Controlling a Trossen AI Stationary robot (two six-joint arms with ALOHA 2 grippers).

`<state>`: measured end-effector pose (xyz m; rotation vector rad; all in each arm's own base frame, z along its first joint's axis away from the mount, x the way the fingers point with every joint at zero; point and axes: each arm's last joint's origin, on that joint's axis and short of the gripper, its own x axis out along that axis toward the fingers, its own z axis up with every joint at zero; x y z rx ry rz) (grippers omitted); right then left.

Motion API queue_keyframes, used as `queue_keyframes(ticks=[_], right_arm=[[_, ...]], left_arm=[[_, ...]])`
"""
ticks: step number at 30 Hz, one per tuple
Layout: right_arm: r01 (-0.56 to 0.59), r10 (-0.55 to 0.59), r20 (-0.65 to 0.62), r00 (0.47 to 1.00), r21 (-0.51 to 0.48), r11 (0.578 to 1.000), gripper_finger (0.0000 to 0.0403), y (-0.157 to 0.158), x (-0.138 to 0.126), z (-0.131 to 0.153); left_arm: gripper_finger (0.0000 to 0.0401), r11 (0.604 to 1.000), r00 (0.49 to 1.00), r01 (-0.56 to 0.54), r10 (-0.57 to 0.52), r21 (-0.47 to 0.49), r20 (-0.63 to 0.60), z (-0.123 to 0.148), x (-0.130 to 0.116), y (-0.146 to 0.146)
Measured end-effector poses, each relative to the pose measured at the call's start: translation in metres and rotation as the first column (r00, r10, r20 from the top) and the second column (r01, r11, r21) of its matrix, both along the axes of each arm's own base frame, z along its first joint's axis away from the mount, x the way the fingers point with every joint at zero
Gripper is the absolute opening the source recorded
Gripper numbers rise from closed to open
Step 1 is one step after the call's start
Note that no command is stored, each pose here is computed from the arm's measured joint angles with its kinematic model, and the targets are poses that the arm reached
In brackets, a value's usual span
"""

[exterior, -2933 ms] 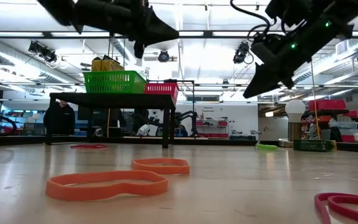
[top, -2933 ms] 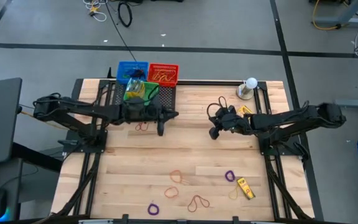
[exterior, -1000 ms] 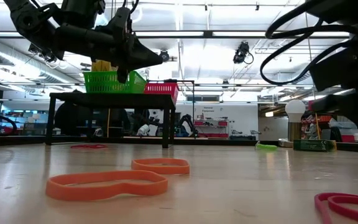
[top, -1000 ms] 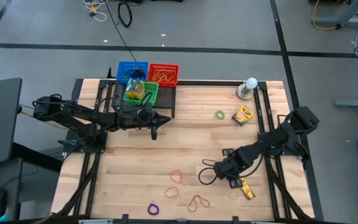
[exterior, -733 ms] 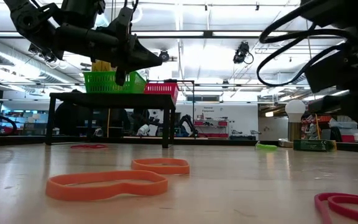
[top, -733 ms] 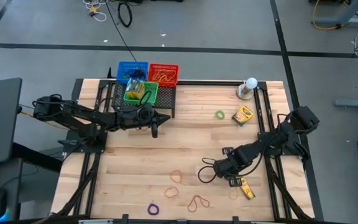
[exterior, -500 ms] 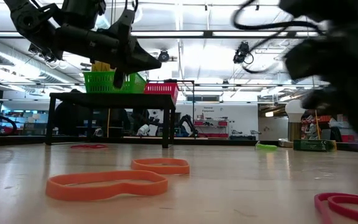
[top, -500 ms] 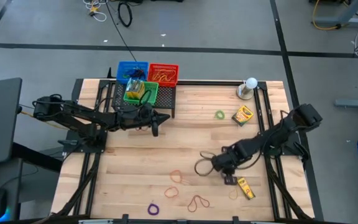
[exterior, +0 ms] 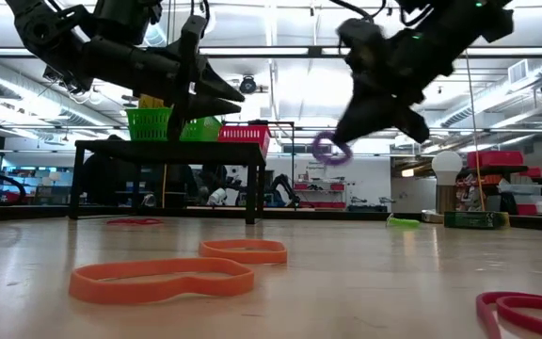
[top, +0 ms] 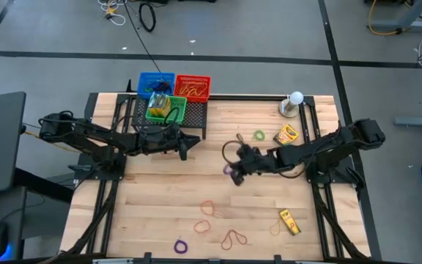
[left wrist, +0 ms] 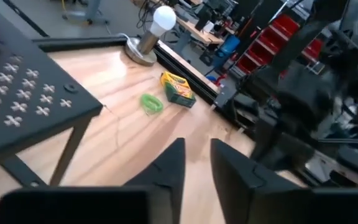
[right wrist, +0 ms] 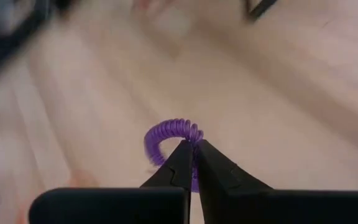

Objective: Pick & Place Office Desk Supplies
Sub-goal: Put the violet spring keychain into the blue bin

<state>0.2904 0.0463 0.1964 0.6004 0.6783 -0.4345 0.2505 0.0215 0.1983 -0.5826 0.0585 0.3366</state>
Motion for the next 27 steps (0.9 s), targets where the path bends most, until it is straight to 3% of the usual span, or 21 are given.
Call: queue_keyframes(ticks=[5,15,21,27], right_arm=[[0.219,-0.224,0.154,0.962,0.048,0.975,0.0012,-0.014,0.008,0.009],[0.274,-0.293,0.318,0.902,0.103,0.956,0.0012,-0.029,0.019,0.023],[0.268,-0.287,0.358,0.888,0.104,0.958,0.0013,-0.03,0.021,0.027],[0.261,-0.277,0.361,0.89,0.092,0.961,0.0013,-0.029,0.021,0.027]], left_arm=[[0.0138,0.998,0.999,0.042,-0.041,-0.039,0.008,0.0,0.004,-0.003],[0.0206,0.996,0.996,0.089,-0.089,-0.004,-0.024,0.002,0.04,-0.016],[0.0194,0.991,0.992,0.109,-0.103,0.076,-0.075,-0.005,0.061,-0.022],[0.0113,0.988,0.991,0.107,-0.098,0.112,-0.086,-0.005,0.064,-0.02]])
